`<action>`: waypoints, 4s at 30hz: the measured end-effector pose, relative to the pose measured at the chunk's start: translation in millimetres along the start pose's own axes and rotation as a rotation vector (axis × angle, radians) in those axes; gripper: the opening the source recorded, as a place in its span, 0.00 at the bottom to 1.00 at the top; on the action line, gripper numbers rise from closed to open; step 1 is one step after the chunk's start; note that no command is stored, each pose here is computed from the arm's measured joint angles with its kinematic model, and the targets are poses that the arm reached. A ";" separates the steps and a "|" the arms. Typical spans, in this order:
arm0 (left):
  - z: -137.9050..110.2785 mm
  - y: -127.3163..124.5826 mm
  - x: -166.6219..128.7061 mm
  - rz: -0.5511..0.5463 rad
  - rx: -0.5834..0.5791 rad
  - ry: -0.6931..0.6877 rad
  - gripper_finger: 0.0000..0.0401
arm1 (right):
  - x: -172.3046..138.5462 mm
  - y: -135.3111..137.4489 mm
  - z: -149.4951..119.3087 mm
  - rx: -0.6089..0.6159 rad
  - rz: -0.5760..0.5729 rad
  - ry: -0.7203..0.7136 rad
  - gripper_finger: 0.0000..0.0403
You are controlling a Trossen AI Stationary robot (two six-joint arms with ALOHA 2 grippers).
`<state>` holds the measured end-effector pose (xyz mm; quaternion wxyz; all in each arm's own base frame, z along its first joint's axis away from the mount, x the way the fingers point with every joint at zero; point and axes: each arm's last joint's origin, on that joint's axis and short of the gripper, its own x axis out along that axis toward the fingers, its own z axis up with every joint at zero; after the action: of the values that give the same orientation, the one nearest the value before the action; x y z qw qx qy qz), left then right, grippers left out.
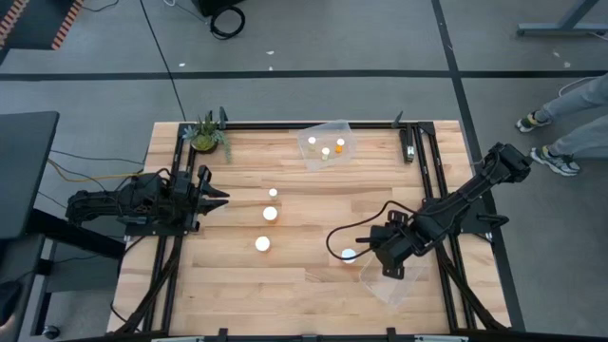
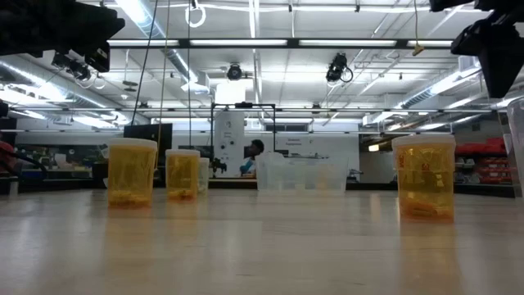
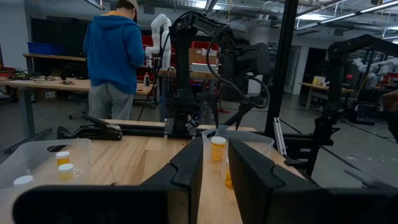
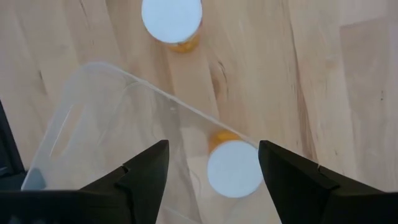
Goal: Pick and place medicine bottles into bin by pill shape (circle, oval)
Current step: Put the large orange pill bottle into the bottom transparent bin
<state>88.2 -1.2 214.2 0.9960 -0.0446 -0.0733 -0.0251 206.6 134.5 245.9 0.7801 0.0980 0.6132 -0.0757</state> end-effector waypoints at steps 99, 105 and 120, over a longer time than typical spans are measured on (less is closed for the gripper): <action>0.0 0.0 0.0 0.000 0.000 0.000 0.21 | 11.8 23.3 70.6 -0.406 0.025 -0.141 0.61; 0.0 0.0 0.1 0.000 0.000 -0.001 0.21 | 7.1 42.1 85.4 -0.471 0.024 -0.146 0.58; -0.2 0.0 0.1 0.000 0.000 0.001 0.22 | 32.5 55.5 97.8 -0.555 -0.017 -0.025 0.58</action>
<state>88.3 -1.2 214.1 0.9960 -0.0449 -0.0729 -0.0251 319.7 164.3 240.1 0.7841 -0.1259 0.6015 0.0873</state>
